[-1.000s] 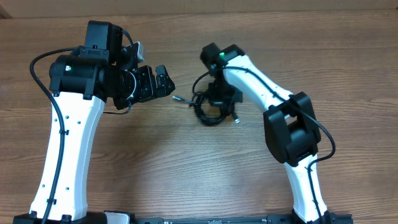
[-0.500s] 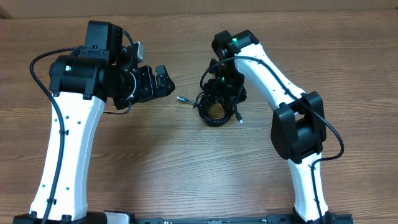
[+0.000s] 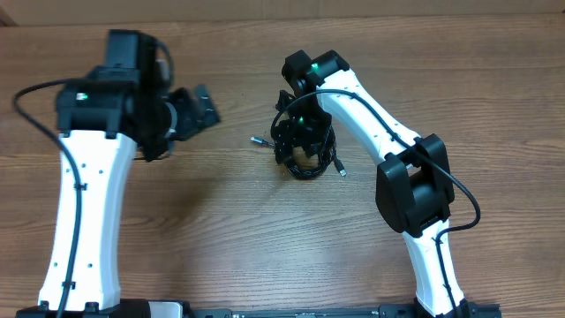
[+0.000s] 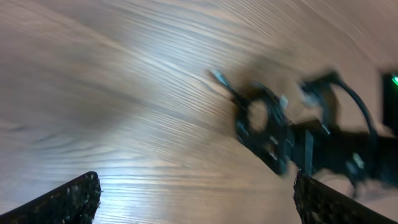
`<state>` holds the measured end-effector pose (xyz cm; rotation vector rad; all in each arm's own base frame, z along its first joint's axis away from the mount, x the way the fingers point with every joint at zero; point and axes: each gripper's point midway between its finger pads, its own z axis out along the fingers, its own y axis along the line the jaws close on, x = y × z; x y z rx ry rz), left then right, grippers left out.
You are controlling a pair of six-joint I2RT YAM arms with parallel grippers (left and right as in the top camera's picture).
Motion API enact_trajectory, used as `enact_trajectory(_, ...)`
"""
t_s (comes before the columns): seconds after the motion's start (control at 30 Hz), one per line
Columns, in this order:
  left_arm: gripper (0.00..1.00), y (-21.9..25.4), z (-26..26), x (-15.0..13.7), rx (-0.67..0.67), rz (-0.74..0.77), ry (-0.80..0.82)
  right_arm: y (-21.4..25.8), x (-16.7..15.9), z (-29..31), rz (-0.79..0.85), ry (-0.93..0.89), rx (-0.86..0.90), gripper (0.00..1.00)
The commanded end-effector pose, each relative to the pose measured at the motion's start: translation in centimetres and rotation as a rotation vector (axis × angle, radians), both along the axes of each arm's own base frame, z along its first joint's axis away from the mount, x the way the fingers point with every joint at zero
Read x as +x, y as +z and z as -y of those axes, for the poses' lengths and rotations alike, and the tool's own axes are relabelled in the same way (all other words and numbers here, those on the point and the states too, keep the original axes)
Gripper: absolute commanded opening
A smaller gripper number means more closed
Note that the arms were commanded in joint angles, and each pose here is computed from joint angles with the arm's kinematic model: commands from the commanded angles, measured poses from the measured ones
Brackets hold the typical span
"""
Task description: Untangle cables
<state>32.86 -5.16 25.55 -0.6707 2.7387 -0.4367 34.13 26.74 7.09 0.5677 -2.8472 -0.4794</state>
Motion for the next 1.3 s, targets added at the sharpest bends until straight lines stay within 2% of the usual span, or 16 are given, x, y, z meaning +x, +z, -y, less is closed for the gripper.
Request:
enact_trajectory(0.0, 1.00, -1.6, -4.8, -0.4, 0.062, -0.091, 0.204, -0.8, -0.4, -0.5, -0.002, -0.008, 0.007, 0.68)
enact_trajectory(0.13, 0.99, -3.5, -6.5, -1.0, 0.103, -0.190, 0.240, -2.6, -0.3, -1.5, 0.034, 0.016, 0.017, 0.45)
enact_trajectory(0.23, 1.00, -4.9, -6.5, -1.3, 0.115, -0.258, 0.237, -4.0, -0.3, -1.3, 0.065, 0.032, -0.022, 0.34)
enact_trajectory(0.3, 0.99, -5.9, -6.5, -1.4, 0.117, -0.306, 0.234, -4.9, -0.1, -0.9, 0.095, 0.041, -0.055, 0.21)
enact_trajectory(0.37, 1.00, -6.7, -6.6, -1.0, 0.118, -0.328, 0.233, -5.2, 0.3, -0.4, 0.118, 0.044, -0.090, 0.04)
enact_trajectory(0.43, 1.00, -7.6, -6.6, -0.5, 0.118, -0.345, 0.233, -4.6, 0.2, -0.3, 0.113, 0.045, -0.093, 0.04)
enact_trajectory(0.5, 1.00, -8.5, -6.6, 0.2, 0.116, -0.355, 0.231, -2.5, 0.4, -0.9, 0.093, 0.024, -0.021, 0.04)
enact_trajectory(0.63, 1.00, -9.9, -6.5, 0.4, 0.130, -0.384, 0.116, 2.9, 0.7, -3.1, 0.068, 0.037, 0.246, 0.04)
enact_trajectory(0.77, 0.99, -10.2, -2.9, 1.3, -0.020, -0.319, -0.195, 9.3, 0.4, -3.7, 0.014, 0.031, 0.568, 0.04)
enact_trajectory(0.87, 1.00, -8.9, 0.3, 2.2, -0.179, -0.182, -0.408, 13.0, 0.3, -3.3, -0.028, 0.040, 0.804, 0.04)
enact_trajectory(1.03, 1.00, -5.2, 5.0, 2.4, -0.447, 0.057, -0.671, 13.5, 1.9, -0.4, -0.035, -0.033, 0.888, 0.04)
enact_trajectory(1.17, 0.99, -4.8, 5.7, 2.4, -0.473, 0.082, -0.701, 12.7, 3.1, 1.3, -0.036, -0.094, 0.930, 0.04)
enact_trajectory(1.27, 1.00, -4.8, 6.2, 2.1, -0.473, 0.082, -0.726, 12.4, 3.9, 3.0, -0.060, -0.169, 1.027, 0.04)
